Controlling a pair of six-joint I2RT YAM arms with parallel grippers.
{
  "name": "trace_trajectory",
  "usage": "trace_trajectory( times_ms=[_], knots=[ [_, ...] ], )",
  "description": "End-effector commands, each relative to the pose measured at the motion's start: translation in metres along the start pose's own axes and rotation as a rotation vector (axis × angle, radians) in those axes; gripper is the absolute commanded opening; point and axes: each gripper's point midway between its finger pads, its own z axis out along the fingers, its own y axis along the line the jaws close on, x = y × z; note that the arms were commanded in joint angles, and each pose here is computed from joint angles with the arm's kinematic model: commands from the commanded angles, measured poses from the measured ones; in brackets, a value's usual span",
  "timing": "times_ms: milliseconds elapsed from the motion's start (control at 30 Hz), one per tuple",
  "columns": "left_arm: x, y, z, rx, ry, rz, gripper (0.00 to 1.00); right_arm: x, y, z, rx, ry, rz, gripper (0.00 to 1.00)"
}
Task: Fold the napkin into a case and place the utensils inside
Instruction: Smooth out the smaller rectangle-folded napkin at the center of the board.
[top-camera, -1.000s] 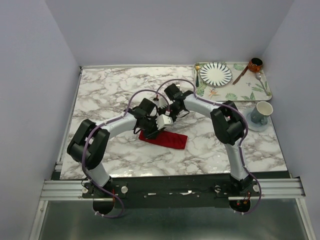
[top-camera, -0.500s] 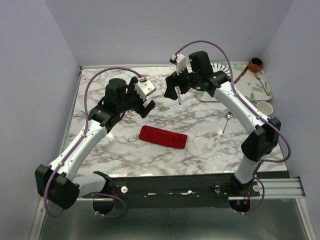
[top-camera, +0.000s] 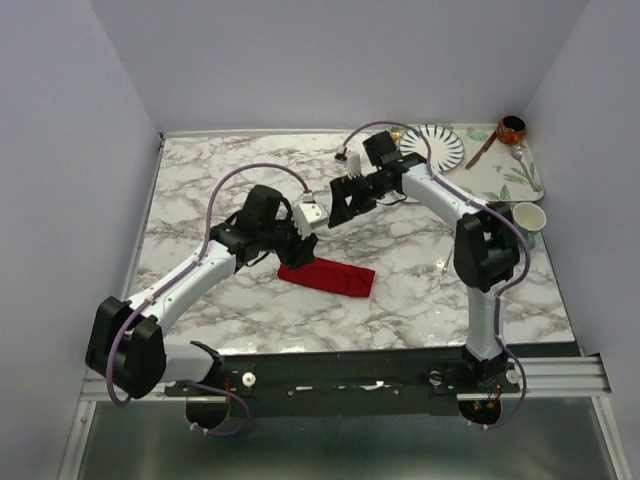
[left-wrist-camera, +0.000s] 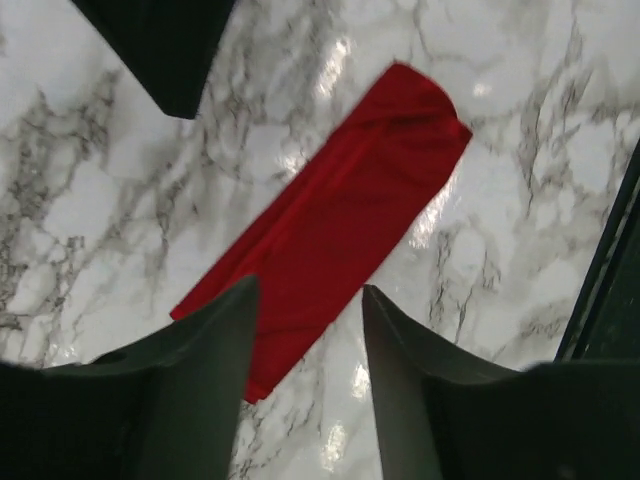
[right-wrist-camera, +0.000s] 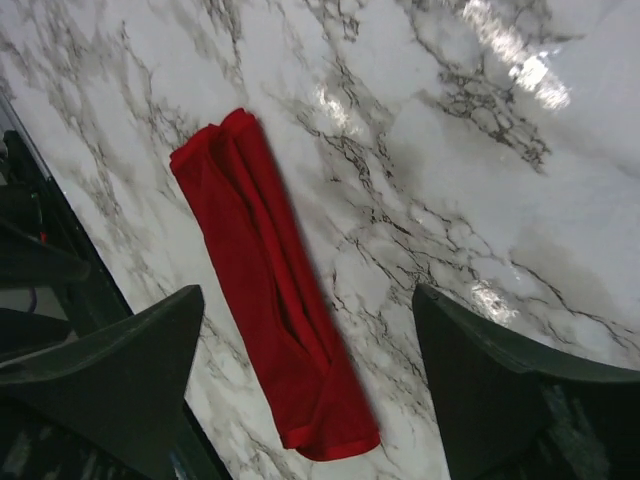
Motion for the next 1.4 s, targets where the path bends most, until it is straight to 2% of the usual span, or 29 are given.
trace_trajectory(
  times_ms=[0,33,67,100,133,233,333,633,867,1033,1167,1267,1367],
  knots=[
    [0.054,-0.030,0.015,0.038,0.182,0.040,0.42,0.038,0.007,0.028,-0.110,0.127,0.168,0.82],
    [0.071,-0.029,0.019,0.013,0.239,0.019,0.33,0.040,0.003,0.032,-0.100,0.132,0.187,0.72],
    [0.078,-0.031,0.022,0.009,0.260,0.003,0.19,0.045,-0.001,0.038,-0.096,0.145,0.200,0.67],
    [0.083,-0.035,0.024,0.015,0.276,-0.012,0.16,0.044,-0.006,0.042,-0.076,0.135,0.198,0.62],
    [0.095,-0.042,0.028,0.018,0.314,-0.031,0.12,0.045,-0.007,0.045,-0.068,0.136,0.210,0.51],
    [0.114,-0.052,0.038,0.004,0.365,-0.049,0.05,0.051,-0.010,0.060,-0.054,0.152,0.211,0.31],
    [0.122,-0.047,0.047,-0.036,0.411,-0.069,0.01,0.058,-0.006,0.074,-0.051,0.184,0.192,0.23],
    [0.133,-0.038,0.067,-0.113,0.492,-0.200,0.00,0.099,-0.006,0.100,-0.020,0.285,0.195,0.21],
    [0.132,-0.031,0.075,-0.128,0.524,-0.198,0.00,0.125,0.006,0.108,-0.058,0.346,0.197,0.19],
    [0.122,-0.031,0.081,-0.118,0.504,-0.216,0.00,0.129,0.016,0.111,-0.082,0.356,0.182,0.19],
    [0.124,-0.035,0.082,-0.097,0.532,-0.238,0.00,0.119,0.016,0.106,-0.070,0.337,0.145,0.19],
    [0.128,-0.038,0.079,-0.087,0.546,-0.236,0.00,0.103,0.018,0.096,-0.059,0.318,0.111,0.23],
    [0.129,-0.038,0.077,-0.083,0.546,-0.227,0.00,0.087,0.014,0.079,-0.044,0.289,0.068,0.34]
  ],
)
